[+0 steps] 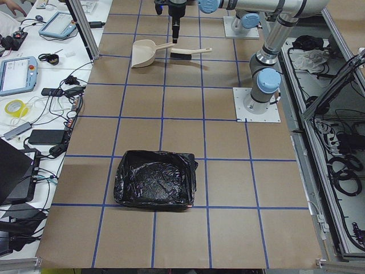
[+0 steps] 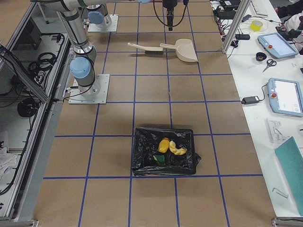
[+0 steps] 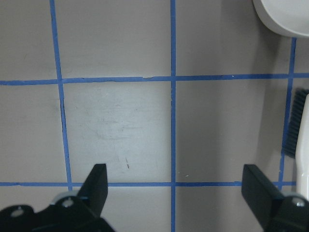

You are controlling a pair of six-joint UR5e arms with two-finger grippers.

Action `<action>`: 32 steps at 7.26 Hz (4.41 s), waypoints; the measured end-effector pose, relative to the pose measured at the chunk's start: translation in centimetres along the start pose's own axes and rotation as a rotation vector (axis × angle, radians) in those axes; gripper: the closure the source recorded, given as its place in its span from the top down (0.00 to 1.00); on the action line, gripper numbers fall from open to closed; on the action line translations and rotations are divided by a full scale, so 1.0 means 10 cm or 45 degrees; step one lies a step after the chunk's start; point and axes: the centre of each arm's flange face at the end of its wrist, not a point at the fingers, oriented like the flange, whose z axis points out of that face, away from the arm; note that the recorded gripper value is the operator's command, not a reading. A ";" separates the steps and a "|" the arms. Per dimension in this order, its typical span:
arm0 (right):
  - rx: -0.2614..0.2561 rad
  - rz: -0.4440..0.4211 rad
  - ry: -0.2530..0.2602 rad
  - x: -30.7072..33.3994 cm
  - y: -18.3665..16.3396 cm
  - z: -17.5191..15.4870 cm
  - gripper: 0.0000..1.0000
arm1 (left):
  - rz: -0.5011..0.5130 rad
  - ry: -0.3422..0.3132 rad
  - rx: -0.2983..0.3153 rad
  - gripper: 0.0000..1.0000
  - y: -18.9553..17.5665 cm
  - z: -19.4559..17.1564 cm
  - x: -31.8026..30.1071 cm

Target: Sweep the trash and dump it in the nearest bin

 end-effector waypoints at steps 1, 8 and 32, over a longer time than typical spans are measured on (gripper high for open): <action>0.000 0.002 -0.002 0.00 0.00 0.00 1.00 | -0.002 0.000 -0.011 1.00 0.06 -0.01 0.00; -0.001 -0.001 -0.002 0.00 0.00 0.00 1.00 | 0.019 0.007 -0.047 1.00 0.05 0.08 0.02; -0.003 -0.003 -0.010 -0.01 -0.01 0.01 1.00 | 0.014 0.008 -0.051 1.00 0.06 0.14 0.02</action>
